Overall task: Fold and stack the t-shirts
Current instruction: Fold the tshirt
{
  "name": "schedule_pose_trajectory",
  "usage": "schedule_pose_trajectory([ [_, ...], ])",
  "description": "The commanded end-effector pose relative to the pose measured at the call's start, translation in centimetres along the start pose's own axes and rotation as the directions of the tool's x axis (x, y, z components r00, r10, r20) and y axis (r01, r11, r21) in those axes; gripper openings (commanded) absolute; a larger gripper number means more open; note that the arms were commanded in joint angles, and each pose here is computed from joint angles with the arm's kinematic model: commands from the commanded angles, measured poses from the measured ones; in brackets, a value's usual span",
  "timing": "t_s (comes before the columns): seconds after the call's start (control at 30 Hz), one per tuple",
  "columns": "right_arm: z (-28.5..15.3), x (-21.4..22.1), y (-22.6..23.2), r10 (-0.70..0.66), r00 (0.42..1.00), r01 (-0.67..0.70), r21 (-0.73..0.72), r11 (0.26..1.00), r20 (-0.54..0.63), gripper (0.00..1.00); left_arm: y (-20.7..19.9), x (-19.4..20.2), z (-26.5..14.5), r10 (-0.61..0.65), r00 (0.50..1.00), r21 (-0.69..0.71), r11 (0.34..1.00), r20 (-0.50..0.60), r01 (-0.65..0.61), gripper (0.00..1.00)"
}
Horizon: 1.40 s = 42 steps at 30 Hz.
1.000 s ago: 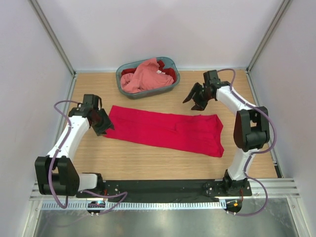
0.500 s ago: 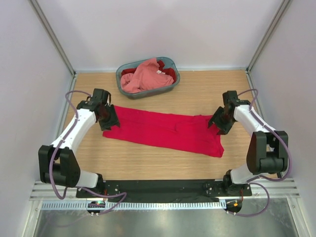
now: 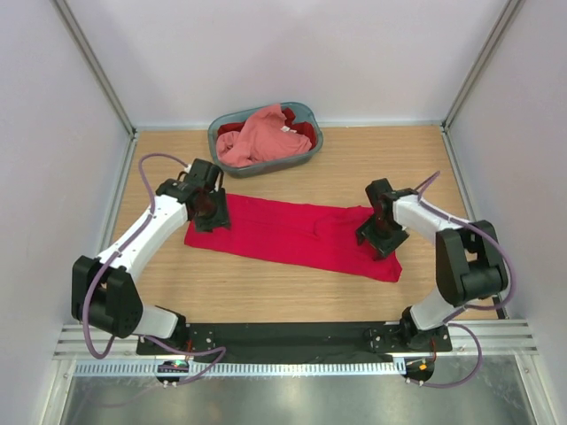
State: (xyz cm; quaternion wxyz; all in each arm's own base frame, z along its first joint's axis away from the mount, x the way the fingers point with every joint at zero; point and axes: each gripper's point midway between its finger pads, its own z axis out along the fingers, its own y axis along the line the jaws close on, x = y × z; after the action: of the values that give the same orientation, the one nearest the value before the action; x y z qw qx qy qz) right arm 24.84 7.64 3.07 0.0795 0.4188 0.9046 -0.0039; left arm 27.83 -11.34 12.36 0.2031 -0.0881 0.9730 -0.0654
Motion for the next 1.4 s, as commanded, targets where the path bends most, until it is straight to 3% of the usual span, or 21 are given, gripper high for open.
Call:
schedule_pose_trajectory([
  [0.0, 1.1, -2.1, 1.4, 0.16, 0.983, -0.164, 0.029, 0.986, 0.093, 0.67, 0.3, -1.4, -1.5, 0.025, 0.998, -0.022, 0.999, 0.064, -0.024, 0.5],
  [0.13, 2.1, -5.0, 1.5, 0.14, 0.969, -0.164, 0.103, 0.981, 0.205, 0.7, 1.0, -1.6, -2.6, 0.053, 0.994, -0.047, 0.998, 0.092, -0.049, 0.51],
  [0.23, 3.6, -6.5, 1.4, 0.124, 0.968, -0.16, 0.157, 0.975, 0.217, 0.7, 1.3, -1.5, -3.3, 0.061, 0.993, -0.052, 0.997, 0.104, -0.056, 0.52],
  [0.37, 5.2, -9.8, 1.9, -0.032, 0.968, -0.032, 0.246, 0.969, 0.251, 0.7, 1.1, -0.8, -3.4, 0.071, 0.993, -0.037, 0.997, 0.092, -0.068, 0.53],
  [0.47, 5.4, -15.4, 4.3, -0.119, 0.942, 0.036, 0.26, 0.965, 0.312, 0.71, 0.2, -0.5, -3.5, 0.094, 0.991, -0.021, 0.996, 0.092, -0.092, 0.55],
  [0.63, 8.0, -22.6, 6.2, -0.299, 0.913, 0.185, 0.369, 0.911, 0.279, 0.74, -1.8, -0.4, -3.7, 0.146, 0.985, 0.003, 0.989, 0.093, -0.147, 0.59],
  [0.77, 4.3, -27.8, 9.6, -0.377, 0.848, 0.233, 0.377, 0.897, 0.373, 0.79, -1.9, -0.9, -4.1, 0.146, 0.985, -0.014, 0.989, 0.092, -0.146, 0.6],
  [0.83, 2.6, -27.7, 10.3, -0.387, 0.838, 0.251, 0.357, 0.9, 0.386, 0.82, -2.1, -1.3, -4.6, 0.148, 0.983, -0.009, 0.989, 0.106, -0.148, 0.61],
  [1.0, -4.0, -23.2, 12.8, -0.418, 0.808, 0.352, 0.228, 0.908, 0.415, 0.86, -2.0, -1.8, -5.7, 0.157, 0.978, -0.005, 0.987, 0.137, -0.158, 0.61],
  [1.13, -6.5, -13.1, 17.7, -0.552, 0.737, 0.566, 0.092, 0.82, 0.39, 0.86, -1.7, -1.8, -6.8, 0.164, 0.972, 0.002, 0.986, 0.17, -0.167, 0.61],
  [1.27, -7.1, -0.3, 21.5, -0.692, 0.616, 0.75, -0.01, 0.662, 0.376, 0.84, -1.0, -2.0, -8.5, 0.176, 0.96, -0.006, 0.984, 0.219, -0.179, 0.61],
  [1.37, -6.0, 4.4, 22.4, -0.702, 0.62, 0.764, -0.067, 0.641, 0.35, 0.74, -0.1, -2.3, -9.5, 0.177, 0.954, -0.044, 0.984, 0.242, -0.172, 0.6],
])
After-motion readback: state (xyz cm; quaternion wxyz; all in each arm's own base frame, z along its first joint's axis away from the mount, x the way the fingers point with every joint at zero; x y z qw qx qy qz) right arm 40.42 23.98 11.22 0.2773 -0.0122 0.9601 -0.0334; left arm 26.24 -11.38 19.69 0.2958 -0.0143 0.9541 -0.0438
